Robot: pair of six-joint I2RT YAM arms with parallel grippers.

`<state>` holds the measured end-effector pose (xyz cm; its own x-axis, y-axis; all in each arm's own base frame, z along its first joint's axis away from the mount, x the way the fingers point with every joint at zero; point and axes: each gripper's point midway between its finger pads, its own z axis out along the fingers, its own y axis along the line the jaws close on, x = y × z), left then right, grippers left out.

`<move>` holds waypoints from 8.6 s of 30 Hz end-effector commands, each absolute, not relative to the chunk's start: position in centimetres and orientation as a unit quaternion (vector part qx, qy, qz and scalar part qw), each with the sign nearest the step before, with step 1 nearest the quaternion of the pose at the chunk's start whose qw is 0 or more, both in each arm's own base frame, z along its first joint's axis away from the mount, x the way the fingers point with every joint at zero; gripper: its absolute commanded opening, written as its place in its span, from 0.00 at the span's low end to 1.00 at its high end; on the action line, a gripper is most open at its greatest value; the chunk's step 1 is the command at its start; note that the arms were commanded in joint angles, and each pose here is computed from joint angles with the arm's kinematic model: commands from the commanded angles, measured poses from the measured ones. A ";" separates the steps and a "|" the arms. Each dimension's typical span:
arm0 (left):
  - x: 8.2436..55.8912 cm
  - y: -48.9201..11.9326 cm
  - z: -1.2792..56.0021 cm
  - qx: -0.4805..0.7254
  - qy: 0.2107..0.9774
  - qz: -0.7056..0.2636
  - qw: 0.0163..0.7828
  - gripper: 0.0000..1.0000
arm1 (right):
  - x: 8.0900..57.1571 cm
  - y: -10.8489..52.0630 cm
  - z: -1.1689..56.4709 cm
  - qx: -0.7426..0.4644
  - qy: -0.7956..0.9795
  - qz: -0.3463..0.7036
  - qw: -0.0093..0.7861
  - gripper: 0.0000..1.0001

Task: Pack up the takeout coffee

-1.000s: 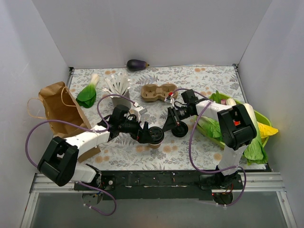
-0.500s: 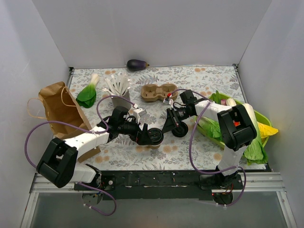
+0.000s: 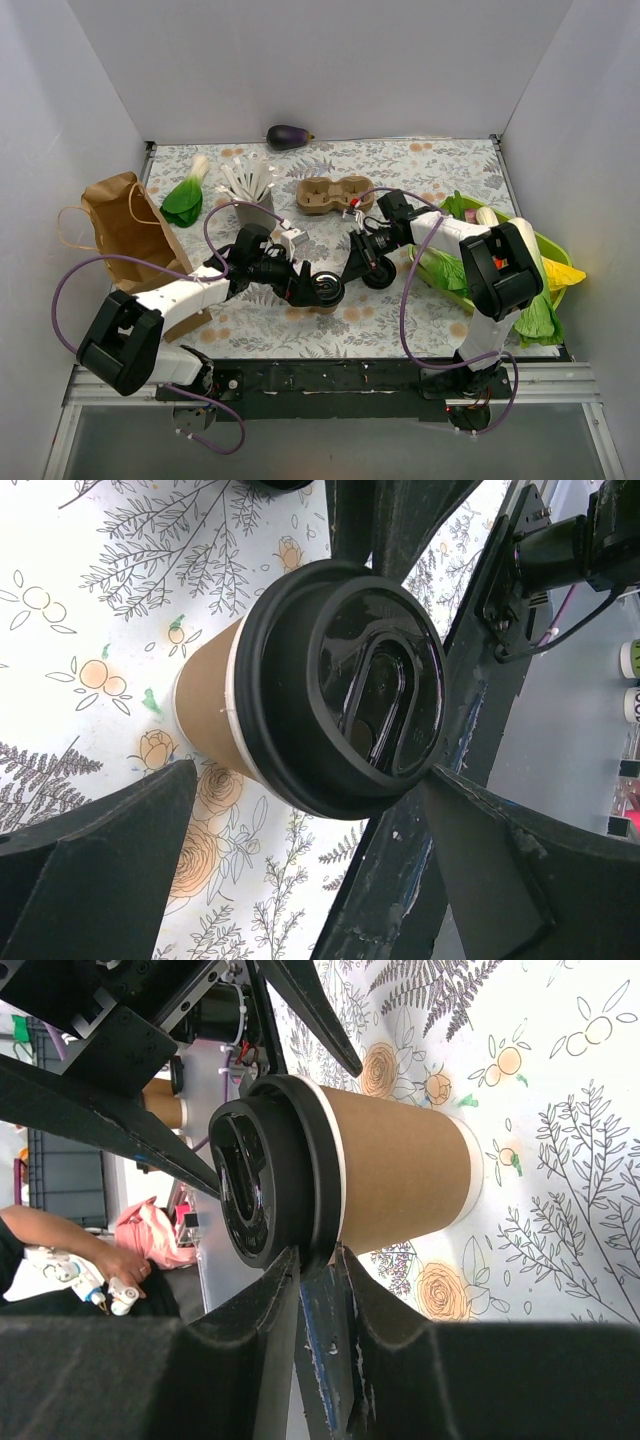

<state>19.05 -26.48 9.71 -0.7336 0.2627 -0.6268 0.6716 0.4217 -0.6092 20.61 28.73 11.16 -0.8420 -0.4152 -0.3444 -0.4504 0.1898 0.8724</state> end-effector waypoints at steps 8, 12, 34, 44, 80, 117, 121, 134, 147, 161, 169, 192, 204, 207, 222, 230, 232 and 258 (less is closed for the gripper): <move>18.4 -26.4 11.2 0.311 0.792 -0.466 0.244 0.97 | 20.1 29.3 12.6 -0.319 0.759 0.566 0.037 0.31; 18.4 -26.2 11.0 0.308 0.796 -0.461 0.245 0.97 | 20.3 29.3 12.5 -0.320 0.761 0.563 0.039 0.31; 19.2 -25.6 12.9 0.230 0.806 -0.500 0.218 0.98 | 19.5 29.6 14.3 -0.325 0.728 0.604 0.018 0.95; 18.9 -25.3 12.0 0.200 0.811 -0.513 0.198 0.98 | 19.4 30.1 12.5 -0.307 0.736 0.603 -0.013 0.93; 19.3 -24.2 7.0 0.159 0.837 -0.502 0.150 0.97 | 19.7 29.9 5.1 -0.319 0.792 0.520 -0.029 0.76; 20.7 -22.1 1.9 0.056 0.865 -0.494 0.071 0.90 | 20.7 29.6 3.2 -0.321 0.812 0.485 -0.034 0.71; 20.3 -22.7 4.8 0.109 0.834 -0.532 0.096 0.90 | 21.2 31.5 7.9 -0.324 0.759 0.565 -0.022 0.84; 20.1 -23.2 6.2 0.127 0.817 -0.556 0.087 0.90 | 22.4 33.8 10.2 -0.261 0.723 0.636 -0.066 0.98; 20.9 -23.5 6.1 0.118 0.817 -0.559 0.075 0.90 | 22.5 34.5 7.3 -0.245 0.753 0.605 -0.081 0.91; 21.6 -22.1 2.0 0.006 0.856 -0.516 0.029 0.88 | 19.6 32.5 2.1 -0.100 0.789 0.572 -0.201 0.80; 20.4 -21.0 -1.7 -0.018 0.883 -0.470 0.008 0.87 | 20.0 33.0 2.0 -0.110 0.790 0.572 -0.189 0.77; 21.3 -22.7 8.0 0.158 0.801 -0.561 0.139 0.92 | 24.9 34.9 9.9 -0.393 0.740 0.544 0.048 0.97; 21.6 -22.5 11.7 0.156 0.792 -0.559 0.189 0.91 | 23.3 33.8 10.1 -0.389 0.744 0.542 0.028 0.98; 20.9 -22.2 11.7 0.147 0.802 -0.553 0.168 0.91 | 23.1 33.8 9.9 -0.387 0.746 0.542 0.025 0.98; 23.4 -20.5 10.7 0.068 0.838 -0.512 0.178 0.67 | 22.9 33.3 8.8 -0.384 0.753 0.534 0.017 0.97; 24.0 -20.3 12.1 0.057 0.838 -0.508 0.189 0.69 | 22.9 33.3 8.7 -0.386 0.752 0.534 0.017 0.96; 24.4 -19.8 10.7 0.030 0.857 -0.480 0.183 0.66 | 22.9 33.4 8.7 -0.387 0.751 0.534 0.018 0.96; 23.7 -20.3 9.0 0.042 0.855 -0.500 0.132 0.70 | 23.3 33.7 8.2 -0.381 0.754 0.535 0.014 0.96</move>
